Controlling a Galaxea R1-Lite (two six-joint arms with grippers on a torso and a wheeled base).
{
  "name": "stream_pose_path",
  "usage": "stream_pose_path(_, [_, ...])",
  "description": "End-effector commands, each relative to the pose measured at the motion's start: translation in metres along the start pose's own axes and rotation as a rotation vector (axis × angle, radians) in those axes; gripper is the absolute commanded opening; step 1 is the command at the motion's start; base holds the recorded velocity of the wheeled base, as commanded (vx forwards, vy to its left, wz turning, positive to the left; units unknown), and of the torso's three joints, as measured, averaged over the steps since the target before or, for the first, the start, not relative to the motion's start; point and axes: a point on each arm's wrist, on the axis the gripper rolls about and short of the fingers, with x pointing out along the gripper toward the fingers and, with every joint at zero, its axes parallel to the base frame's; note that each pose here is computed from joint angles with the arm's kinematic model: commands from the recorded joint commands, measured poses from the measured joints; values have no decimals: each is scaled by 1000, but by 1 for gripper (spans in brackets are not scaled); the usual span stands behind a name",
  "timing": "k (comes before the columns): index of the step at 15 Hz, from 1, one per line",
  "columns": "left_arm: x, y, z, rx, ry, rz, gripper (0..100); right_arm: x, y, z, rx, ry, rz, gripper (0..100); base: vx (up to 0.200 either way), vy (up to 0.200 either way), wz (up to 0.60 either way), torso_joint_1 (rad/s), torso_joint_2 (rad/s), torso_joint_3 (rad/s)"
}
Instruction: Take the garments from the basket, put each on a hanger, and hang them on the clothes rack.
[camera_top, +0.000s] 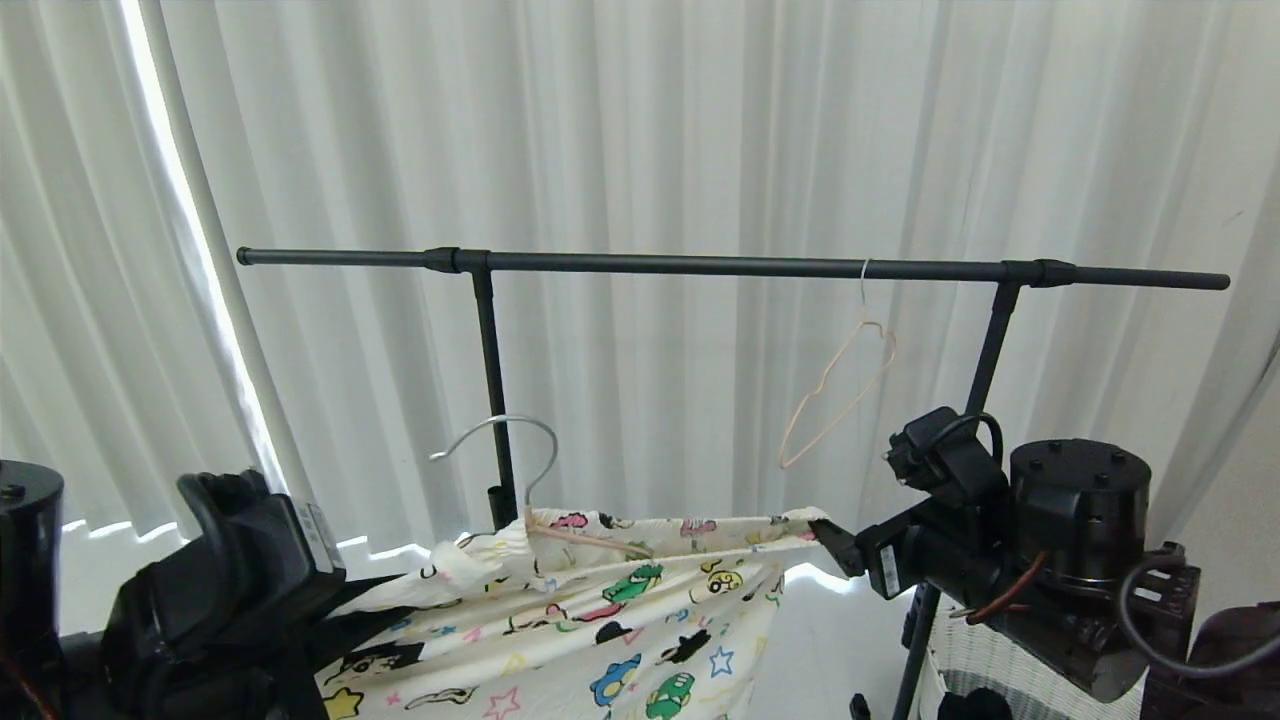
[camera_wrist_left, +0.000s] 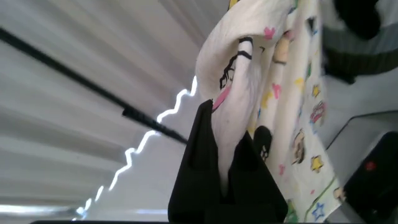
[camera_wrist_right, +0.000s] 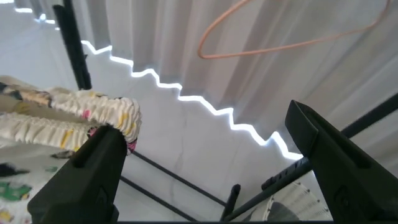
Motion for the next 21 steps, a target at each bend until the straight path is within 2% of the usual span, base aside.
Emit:
stream_pose_path(1, [13, 0, -6, 5, 81, 0, 0, -10, -2, 10, -10, -47, 31, 100, 0, 0, 0, 0, 0, 0])
stream_pose_path(2, [15, 2, -5, 2, 87, 4, 0, -13, -1, 13, -15, -56, 56, 100, 0, 0, 0, 0, 0, 0])
stream_pose_path(4, [21, 7, 1, -18, 71, 16, 0, -34, 3, 24, -22, -88, 236, 100, 0, 0, 0, 0, 0, 0])
stream_pose_path(7, [28, 12, 10, -116, -26, 66, 0, -62, -1, 27, -36, -20, 400, 100, 0, 0, 0, 0, 0, 0])
stream_pose_path(11, [29, 11, 10, -121, -43, 70, 0, -78, -3, 29, -40, -3, 436, 100, 0, 0, 0, 0, 0, 0])
stream_pose_path(13, [24, -7, 21, -106, -112, -19, 0, -81, 3, 31, -78, -6, 470, 100, 0, 0, 0, 0, 0, 0])
stream_pose_path(14, [23, -19, 24, -85, -134, -81, 0, -82, 11, 30, -100, -6, 511, 100, 0, 0, 0, 0, 0, 0])
stream_pose_path(16, [24, -38, 19, -47, -128, -171, 0, -88, 31, 28, -146, 10, 609, 100, 0, 0, 0, 0, 0, 0])
stream_pose_path(18, [22, -49, 19, -17, -144, -235, 0, -94, 44, 24, -223, 20, 677, 100, 0, 0, 0, 0, 0, 0])
stream_pose_path(21, [19, -55, 20, 10, -183, -319, 0, -106, 60, 12, -346, 73, 812, 100, 0, 0, 0, 0, 0, 0])
